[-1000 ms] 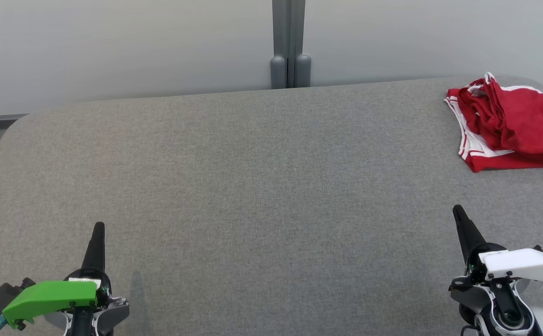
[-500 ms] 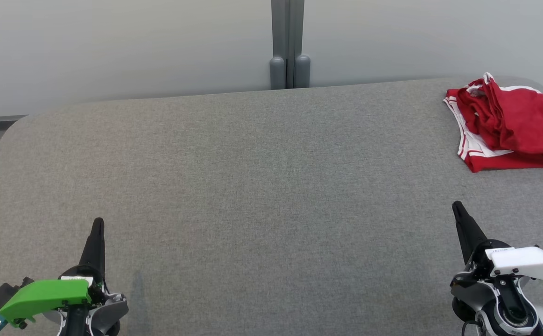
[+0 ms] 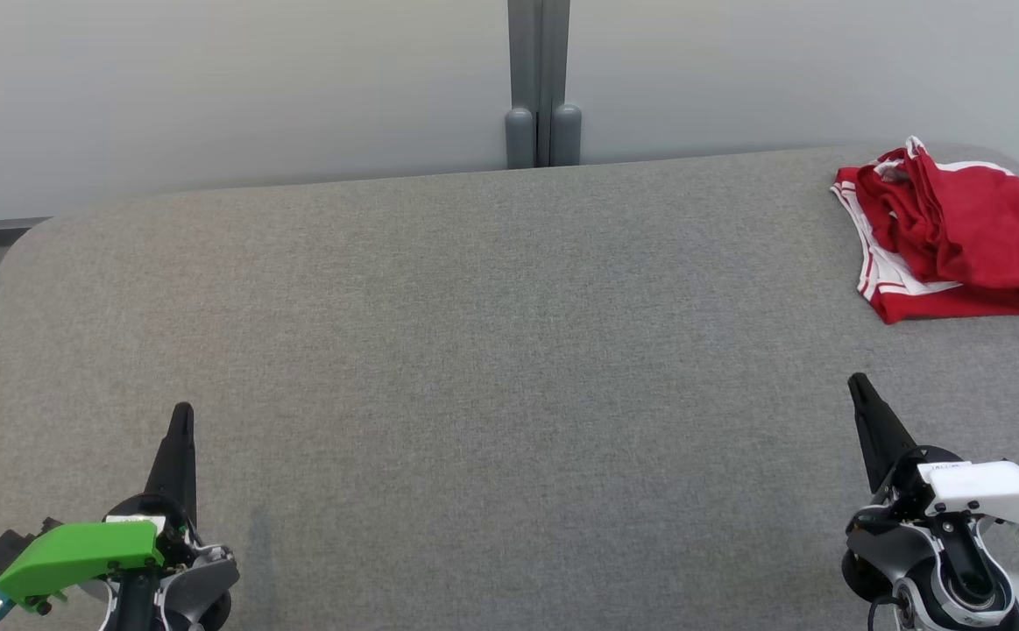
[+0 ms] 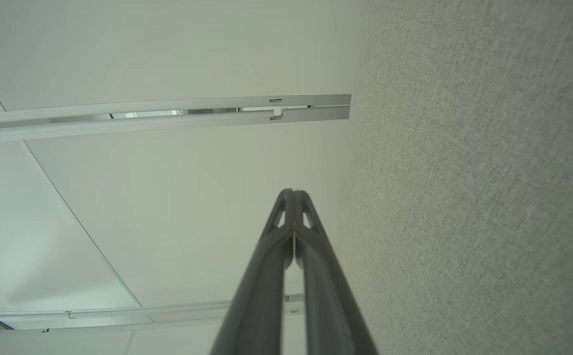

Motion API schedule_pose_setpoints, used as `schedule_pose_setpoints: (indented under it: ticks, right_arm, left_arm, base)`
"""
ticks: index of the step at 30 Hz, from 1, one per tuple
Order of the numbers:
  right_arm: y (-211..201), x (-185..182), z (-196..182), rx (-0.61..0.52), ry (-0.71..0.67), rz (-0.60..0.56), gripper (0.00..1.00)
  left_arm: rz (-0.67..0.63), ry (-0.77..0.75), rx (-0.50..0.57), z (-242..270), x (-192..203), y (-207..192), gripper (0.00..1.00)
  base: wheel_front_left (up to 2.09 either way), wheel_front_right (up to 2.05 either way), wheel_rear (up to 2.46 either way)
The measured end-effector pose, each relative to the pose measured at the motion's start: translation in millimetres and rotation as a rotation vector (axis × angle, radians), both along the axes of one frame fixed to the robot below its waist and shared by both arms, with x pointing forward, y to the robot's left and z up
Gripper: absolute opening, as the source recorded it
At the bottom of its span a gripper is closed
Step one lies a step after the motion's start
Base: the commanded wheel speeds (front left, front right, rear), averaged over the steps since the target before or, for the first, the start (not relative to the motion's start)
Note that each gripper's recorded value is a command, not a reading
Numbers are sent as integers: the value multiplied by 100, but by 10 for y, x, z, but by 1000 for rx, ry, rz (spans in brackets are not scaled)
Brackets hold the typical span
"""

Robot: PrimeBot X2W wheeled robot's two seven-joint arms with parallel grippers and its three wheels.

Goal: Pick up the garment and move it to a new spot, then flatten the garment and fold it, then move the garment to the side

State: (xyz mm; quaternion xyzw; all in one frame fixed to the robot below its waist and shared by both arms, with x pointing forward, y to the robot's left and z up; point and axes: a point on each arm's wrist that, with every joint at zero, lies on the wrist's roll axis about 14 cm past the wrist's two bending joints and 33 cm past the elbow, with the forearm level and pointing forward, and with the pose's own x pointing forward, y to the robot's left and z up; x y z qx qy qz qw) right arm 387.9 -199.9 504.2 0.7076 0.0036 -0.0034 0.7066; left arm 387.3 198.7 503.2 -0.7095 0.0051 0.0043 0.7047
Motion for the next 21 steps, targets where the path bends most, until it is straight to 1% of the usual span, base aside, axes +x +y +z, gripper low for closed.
schedule_pose_setpoints:
  ticks: [21]
  right_arm:
    - [0,0,1,0,0,0,0]
  left_arm:
    - [0,0,0,1,0,0,0]
  base:
    - [0,0,0]
